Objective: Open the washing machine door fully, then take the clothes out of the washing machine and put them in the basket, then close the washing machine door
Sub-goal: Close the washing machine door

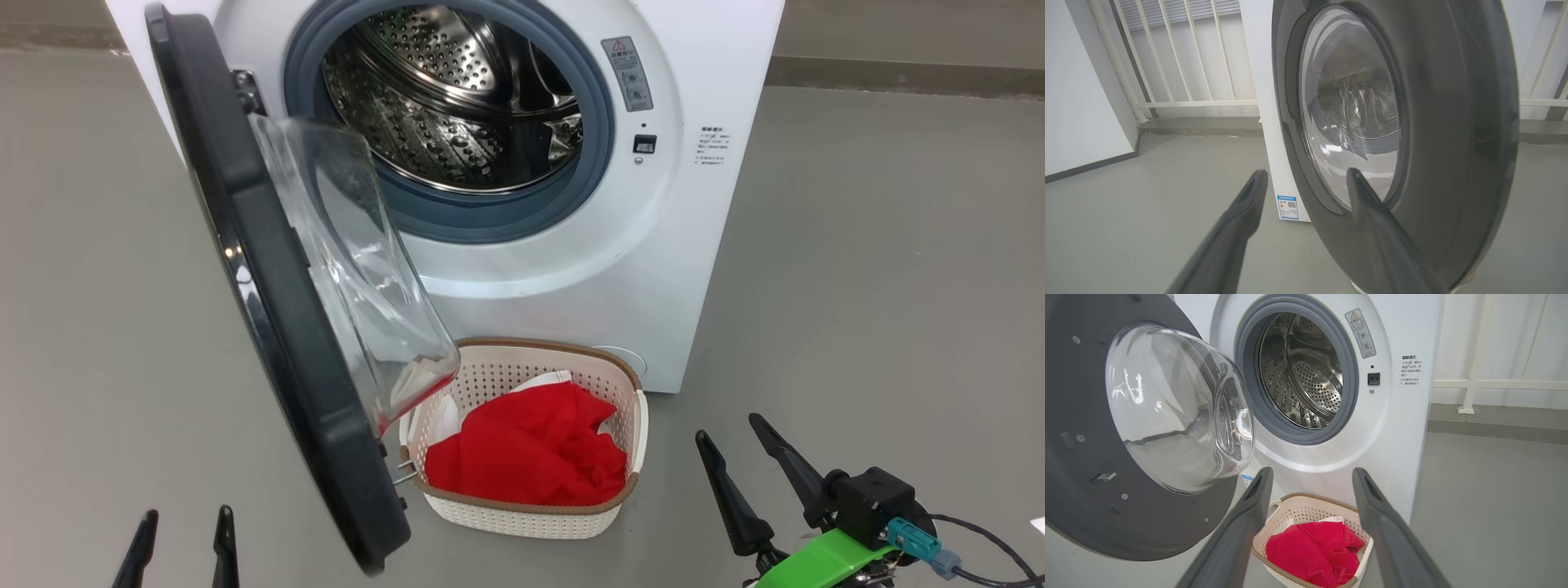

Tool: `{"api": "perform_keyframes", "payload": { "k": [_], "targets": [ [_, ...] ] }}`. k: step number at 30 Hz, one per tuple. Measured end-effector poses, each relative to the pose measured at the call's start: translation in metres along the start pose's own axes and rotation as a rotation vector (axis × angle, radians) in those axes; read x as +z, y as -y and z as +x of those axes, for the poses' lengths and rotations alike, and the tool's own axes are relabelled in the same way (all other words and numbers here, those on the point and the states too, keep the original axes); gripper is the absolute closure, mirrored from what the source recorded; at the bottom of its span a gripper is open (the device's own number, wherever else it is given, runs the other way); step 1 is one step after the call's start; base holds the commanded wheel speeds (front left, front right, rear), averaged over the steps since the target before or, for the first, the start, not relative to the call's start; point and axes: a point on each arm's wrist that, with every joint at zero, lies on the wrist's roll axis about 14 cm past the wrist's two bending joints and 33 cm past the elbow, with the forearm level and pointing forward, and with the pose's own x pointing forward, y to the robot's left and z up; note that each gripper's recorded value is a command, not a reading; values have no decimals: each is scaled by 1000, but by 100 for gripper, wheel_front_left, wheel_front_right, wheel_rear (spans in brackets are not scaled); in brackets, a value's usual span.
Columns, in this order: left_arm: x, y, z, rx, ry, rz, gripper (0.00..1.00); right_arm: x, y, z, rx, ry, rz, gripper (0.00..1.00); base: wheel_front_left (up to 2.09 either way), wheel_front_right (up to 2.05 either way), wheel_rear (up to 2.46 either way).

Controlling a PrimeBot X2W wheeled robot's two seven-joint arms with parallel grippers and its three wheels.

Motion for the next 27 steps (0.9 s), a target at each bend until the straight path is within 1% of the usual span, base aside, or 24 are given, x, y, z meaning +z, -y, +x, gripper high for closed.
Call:
{"api": "perform_keyframes", "payload": {
  "k": [9, 10, 16, 17, 18, 19, 20, 21, 22, 25, 27],
  "targets": [
    [1, -1, 0, 0, 4, 24, 0, 1, 0, 0, 0, 4, -2, 0, 0, 0, 0],
    [1, 0, 0, -4, 2, 41, 0, 1, -1, 0, 2, 3, -1, 0, 0, 0, 0],
    [-1, -4, -2, 13, -4, 36, 0, 0, -3, 1, 9, 0, -1, 0, 0, 0, 0],
    [-1, -4, -2, 13, -4, 36, 8, 0, -3, 1, 9, 0, -1, 0, 0, 0, 0],
    [-2, -6, -1, 26, -7, 27, 21, 0, -3, 1, 11, -1, -1, 0, 0, 0, 0],
    [-3, -8, -1, 36, -8, 13, 58, 0, -4, 2, 12, -1, -1, 0, 0, 0, 0],
    [-2, -11, 0, 49, -5, -5, 69, 0, -4, 2, 14, -2, -1, 0, 0, 0, 0],
    [0, -15, 2, 70, 5, -37, 89, -1, -5, 2, 16, -3, -1, 0, 0, 0, 0],
    [3, -18, 5, 89, 20, -79, 100, -1, -5, 2, 16, -4, -2, 0, 0, 0, 0],
    [11, -27, 16, 154, 64, -276, 100, -2, -5, 2, 18, -6, -1, 0, 0, 0, 0],
    [14, -30, 23, 190, 89, -434, 100, -2, -5, 2, 18, -8, -1, 0, 0, 0, 0]
  ]
}}
